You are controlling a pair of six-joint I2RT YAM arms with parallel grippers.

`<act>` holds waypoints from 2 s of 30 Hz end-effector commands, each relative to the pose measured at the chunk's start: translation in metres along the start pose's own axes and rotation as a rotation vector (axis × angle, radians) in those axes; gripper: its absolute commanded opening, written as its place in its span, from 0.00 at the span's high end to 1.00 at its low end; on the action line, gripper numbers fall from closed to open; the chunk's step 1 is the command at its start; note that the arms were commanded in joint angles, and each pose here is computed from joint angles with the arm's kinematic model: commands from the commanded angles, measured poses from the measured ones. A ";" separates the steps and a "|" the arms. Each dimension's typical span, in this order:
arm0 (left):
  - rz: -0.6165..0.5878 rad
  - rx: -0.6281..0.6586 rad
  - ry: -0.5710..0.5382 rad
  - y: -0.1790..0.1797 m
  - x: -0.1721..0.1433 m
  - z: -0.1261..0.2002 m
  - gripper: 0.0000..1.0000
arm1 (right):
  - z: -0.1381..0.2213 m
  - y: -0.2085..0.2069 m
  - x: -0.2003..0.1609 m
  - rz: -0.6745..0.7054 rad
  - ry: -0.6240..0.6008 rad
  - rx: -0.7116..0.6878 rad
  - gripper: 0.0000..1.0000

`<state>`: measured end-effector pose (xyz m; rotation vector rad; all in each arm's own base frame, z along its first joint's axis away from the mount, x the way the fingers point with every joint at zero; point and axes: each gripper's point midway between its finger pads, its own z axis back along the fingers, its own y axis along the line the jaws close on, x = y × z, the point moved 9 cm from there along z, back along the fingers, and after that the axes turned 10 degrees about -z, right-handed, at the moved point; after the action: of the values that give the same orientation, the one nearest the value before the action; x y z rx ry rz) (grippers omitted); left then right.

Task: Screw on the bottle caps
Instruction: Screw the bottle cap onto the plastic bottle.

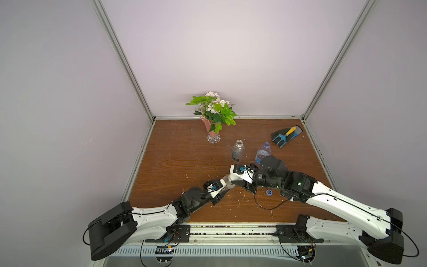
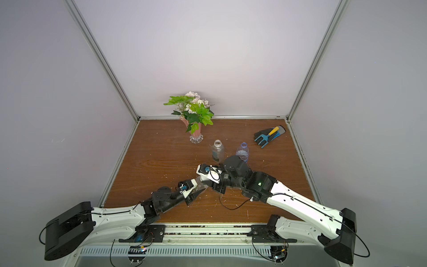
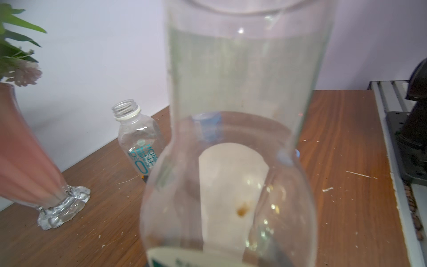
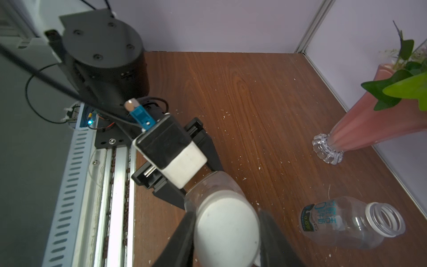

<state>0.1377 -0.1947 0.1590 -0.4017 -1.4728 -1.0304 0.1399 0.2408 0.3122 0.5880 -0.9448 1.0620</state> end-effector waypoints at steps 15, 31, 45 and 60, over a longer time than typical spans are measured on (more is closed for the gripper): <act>0.180 0.413 0.048 0.038 0.011 -0.011 0.61 | -0.020 -0.012 0.028 -0.640 0.176 -0.239 1.00; 0.123 0.226 0.050 0.022 0.004 -0.013 0.59 | -0.015 -0.014 0.048 -0.585 0.099 -0.214 0.65; -0.035 -0.248 0.031 -0.008 -0.014 0.007 0.57 | 0.099 0.021 0.051 0.155 -0.220 0.086 0.09; -0.131 -0.462 -0.062 -0.024 -0.008 0.018 0.56 | 0.056 0.036 0.002 0.667 0.074 0.363 0.27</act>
<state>0.1115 -0.1909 0.1467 -0.6518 -1.3357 -1.4339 0.0955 0.2159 0.3267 0.5258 -0.8812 1.7260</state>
